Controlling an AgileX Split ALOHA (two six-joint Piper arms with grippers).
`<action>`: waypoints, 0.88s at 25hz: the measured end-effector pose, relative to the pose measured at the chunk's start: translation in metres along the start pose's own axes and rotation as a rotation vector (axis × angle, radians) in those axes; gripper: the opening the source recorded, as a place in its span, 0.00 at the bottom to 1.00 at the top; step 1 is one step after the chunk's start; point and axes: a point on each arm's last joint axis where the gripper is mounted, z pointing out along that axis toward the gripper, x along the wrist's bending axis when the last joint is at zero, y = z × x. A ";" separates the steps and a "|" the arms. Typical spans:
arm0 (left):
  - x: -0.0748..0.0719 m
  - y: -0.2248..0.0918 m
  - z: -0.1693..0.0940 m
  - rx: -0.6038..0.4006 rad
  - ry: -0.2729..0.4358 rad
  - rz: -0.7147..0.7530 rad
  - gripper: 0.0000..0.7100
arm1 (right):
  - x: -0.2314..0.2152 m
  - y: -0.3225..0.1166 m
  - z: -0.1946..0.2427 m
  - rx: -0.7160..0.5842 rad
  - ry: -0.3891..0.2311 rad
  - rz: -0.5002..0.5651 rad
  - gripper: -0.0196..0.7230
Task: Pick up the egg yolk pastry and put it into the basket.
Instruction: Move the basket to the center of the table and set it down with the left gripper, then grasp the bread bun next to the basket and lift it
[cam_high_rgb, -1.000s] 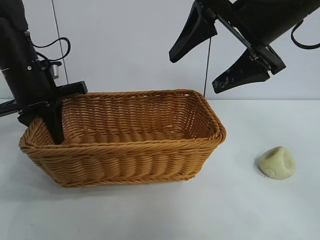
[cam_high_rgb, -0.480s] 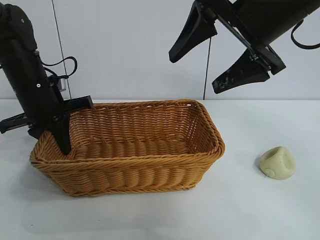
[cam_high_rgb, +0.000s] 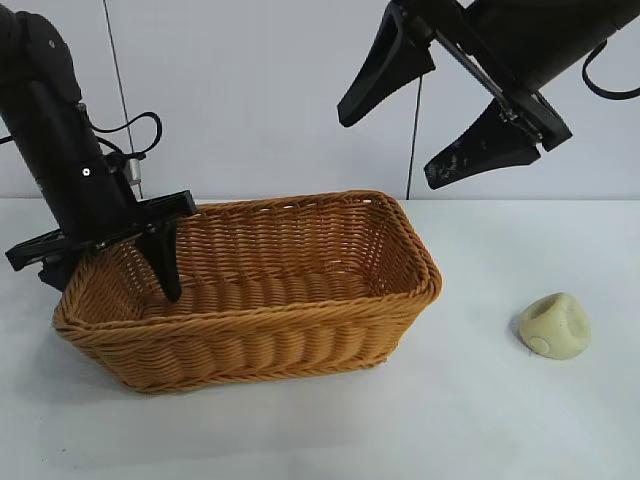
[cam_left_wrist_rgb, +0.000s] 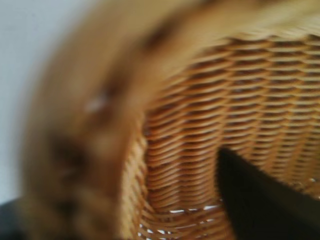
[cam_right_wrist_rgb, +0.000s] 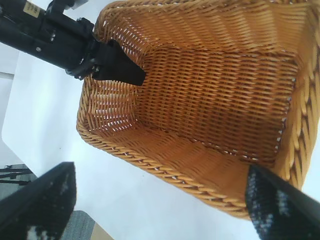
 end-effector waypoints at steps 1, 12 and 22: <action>-0.001 0.000 -0.004 -0.008 0.002 0.006 0.94 | 0.000 0.000 0.000 0.000 0.000 0.001 0.88; -0.032 -0.006 -0.097 -0.131 -0.003 0.131 0.98 | 0.000 0.000 0.000 0.002 0.001 0.001 0.88; -0.024 -0.003 -0.140 -0.261 0.188 0.159 0.98 | 0.000 0.000 0.000 0.002 0.001 0.003 0.88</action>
